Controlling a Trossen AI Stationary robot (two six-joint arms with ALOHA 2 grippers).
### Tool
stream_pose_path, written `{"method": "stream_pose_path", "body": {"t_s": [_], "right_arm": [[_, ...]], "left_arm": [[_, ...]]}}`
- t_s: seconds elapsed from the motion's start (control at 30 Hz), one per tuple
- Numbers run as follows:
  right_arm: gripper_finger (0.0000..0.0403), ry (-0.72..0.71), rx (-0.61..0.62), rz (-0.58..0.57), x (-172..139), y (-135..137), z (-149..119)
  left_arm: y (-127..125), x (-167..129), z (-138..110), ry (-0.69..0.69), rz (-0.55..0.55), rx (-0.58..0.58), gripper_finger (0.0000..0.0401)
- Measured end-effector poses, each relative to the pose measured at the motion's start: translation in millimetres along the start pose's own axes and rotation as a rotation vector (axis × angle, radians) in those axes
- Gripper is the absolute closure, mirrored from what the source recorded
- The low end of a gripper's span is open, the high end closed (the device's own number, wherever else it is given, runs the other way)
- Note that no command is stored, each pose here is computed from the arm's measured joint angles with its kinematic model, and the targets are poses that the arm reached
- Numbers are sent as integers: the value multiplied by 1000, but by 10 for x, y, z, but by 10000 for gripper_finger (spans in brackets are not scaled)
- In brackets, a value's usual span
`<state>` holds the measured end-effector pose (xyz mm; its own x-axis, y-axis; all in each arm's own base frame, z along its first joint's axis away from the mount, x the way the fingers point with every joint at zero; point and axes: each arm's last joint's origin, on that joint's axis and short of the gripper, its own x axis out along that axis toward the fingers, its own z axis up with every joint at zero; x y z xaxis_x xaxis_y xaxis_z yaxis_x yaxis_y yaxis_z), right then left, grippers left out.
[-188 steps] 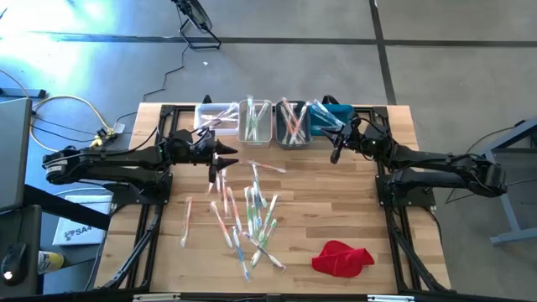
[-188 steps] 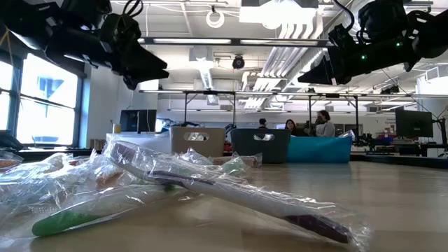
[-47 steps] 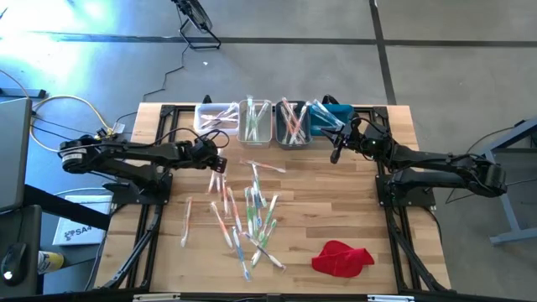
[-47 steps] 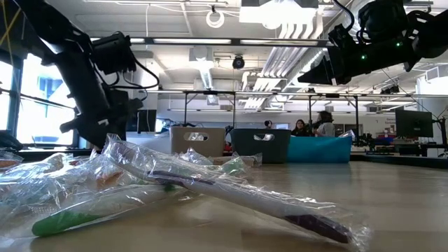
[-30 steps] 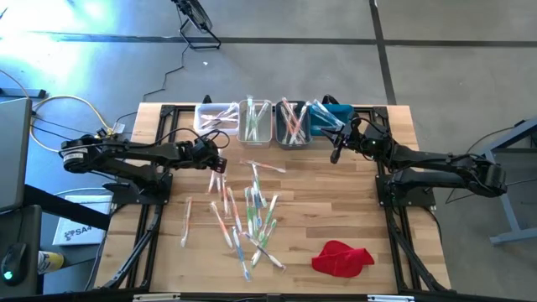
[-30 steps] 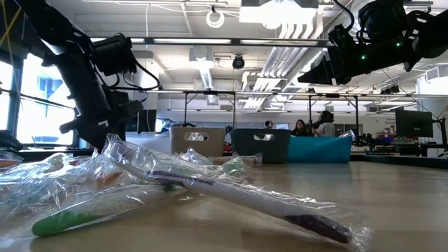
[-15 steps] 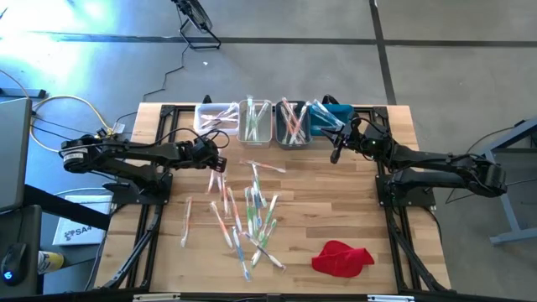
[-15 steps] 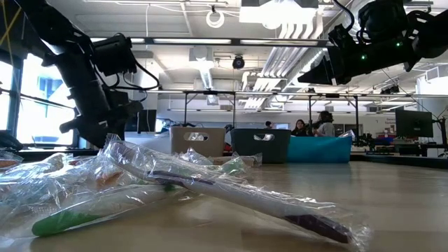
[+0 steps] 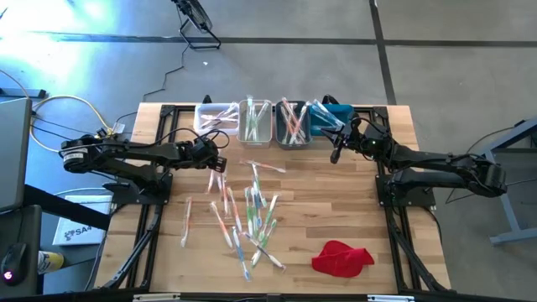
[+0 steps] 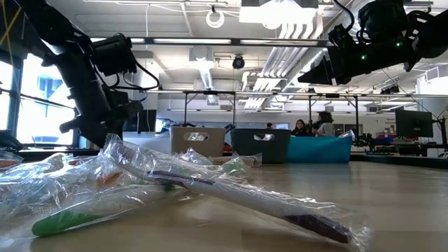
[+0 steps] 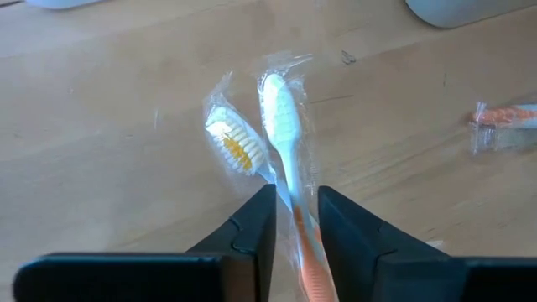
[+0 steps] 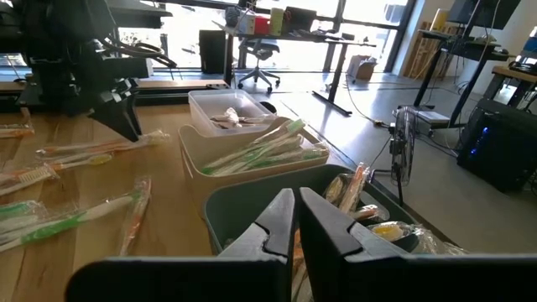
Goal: Pick & Place Toothbrushes
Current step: Put the orange toothbrush into the dark green bin
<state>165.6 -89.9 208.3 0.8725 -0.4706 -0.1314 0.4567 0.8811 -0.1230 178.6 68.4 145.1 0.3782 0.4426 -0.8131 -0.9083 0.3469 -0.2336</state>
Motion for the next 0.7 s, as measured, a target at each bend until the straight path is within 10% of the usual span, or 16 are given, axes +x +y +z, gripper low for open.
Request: {"method": "stream_pose_path", "body": {"t_s": [0.7], "right_arm": [[391,0,0,0,0,1,-1]], "left_arm": [[0,0,0,1,-1,0,389]]}}
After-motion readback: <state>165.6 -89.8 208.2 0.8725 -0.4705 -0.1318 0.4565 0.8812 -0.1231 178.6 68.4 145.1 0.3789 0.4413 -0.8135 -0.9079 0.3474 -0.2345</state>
